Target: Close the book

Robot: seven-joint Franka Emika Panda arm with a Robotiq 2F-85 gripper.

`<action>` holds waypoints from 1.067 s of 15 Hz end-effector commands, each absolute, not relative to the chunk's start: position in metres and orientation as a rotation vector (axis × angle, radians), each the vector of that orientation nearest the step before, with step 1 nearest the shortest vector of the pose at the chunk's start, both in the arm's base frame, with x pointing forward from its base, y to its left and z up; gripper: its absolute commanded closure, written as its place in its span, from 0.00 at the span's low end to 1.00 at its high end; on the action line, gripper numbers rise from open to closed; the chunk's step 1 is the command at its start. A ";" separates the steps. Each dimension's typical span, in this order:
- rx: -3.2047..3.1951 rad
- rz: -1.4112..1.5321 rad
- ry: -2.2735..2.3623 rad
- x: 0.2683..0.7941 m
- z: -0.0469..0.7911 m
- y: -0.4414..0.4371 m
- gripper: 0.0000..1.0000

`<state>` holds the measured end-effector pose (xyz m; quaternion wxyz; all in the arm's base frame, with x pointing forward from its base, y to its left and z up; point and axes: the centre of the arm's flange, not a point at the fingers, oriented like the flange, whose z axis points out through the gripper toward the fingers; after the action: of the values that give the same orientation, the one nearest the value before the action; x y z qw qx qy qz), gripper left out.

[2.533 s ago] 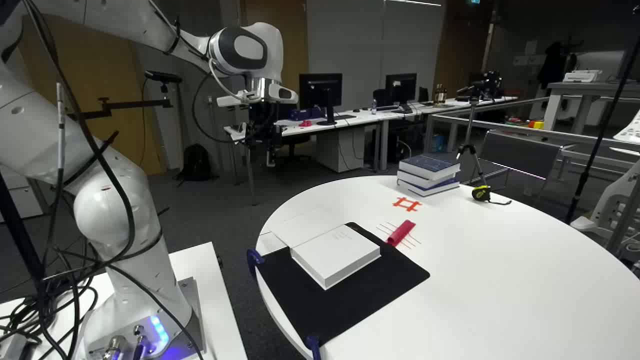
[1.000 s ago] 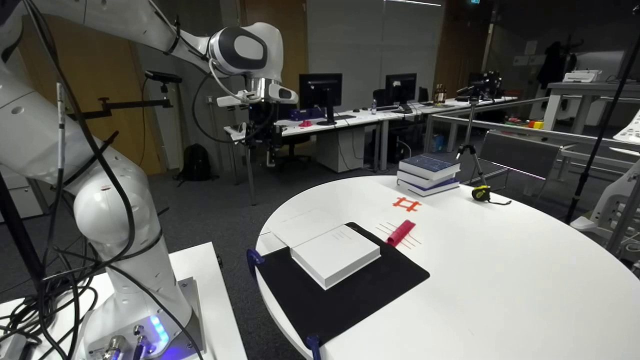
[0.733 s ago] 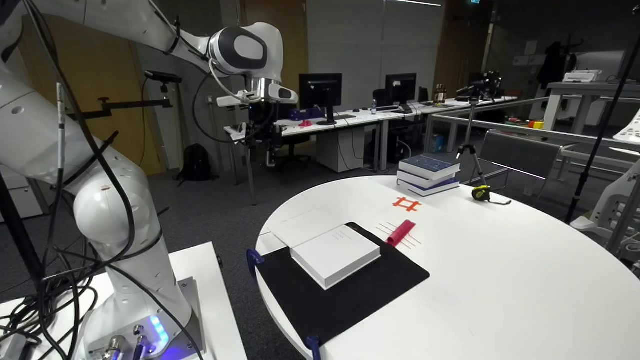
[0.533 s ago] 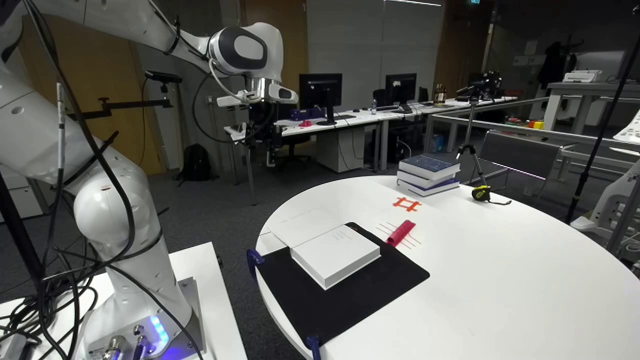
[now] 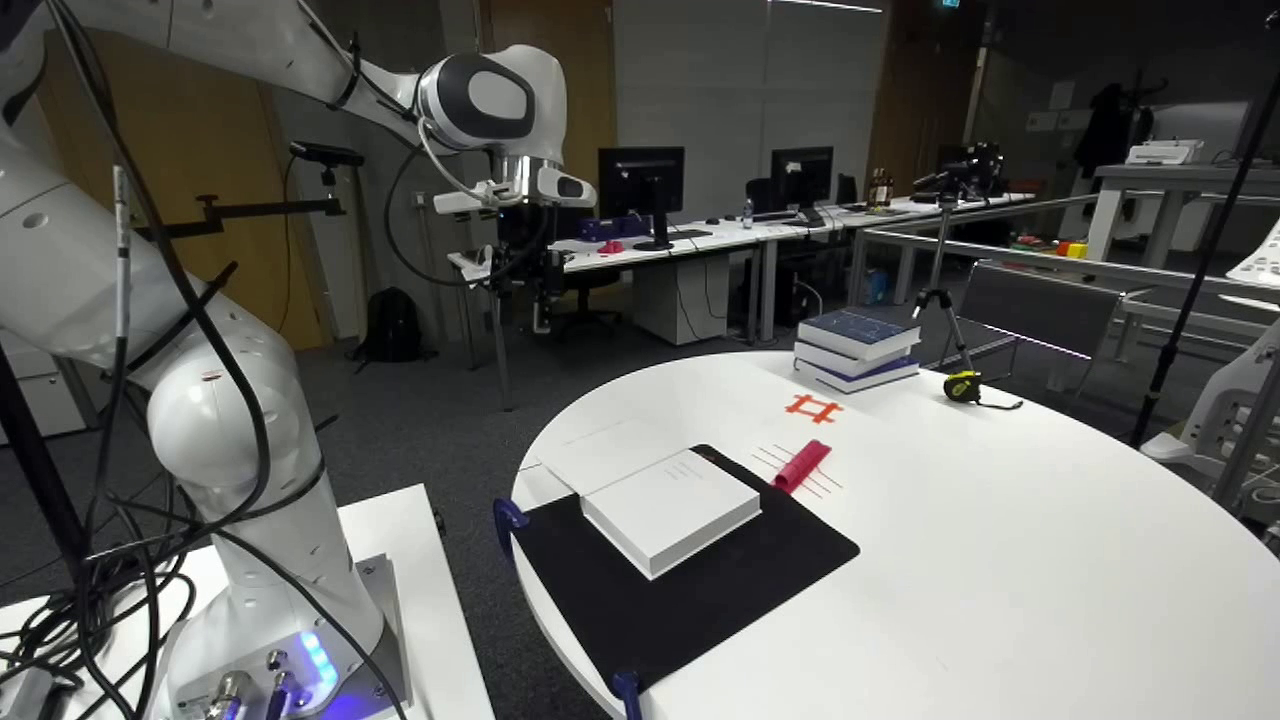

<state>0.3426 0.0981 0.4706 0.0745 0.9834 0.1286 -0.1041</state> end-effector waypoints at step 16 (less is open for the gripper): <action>2.962 -0.139 0.644 0.341 0.391 0.076 0.00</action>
<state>0.3447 0.0859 0.4293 0.0570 0.9805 0.1725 -0.0742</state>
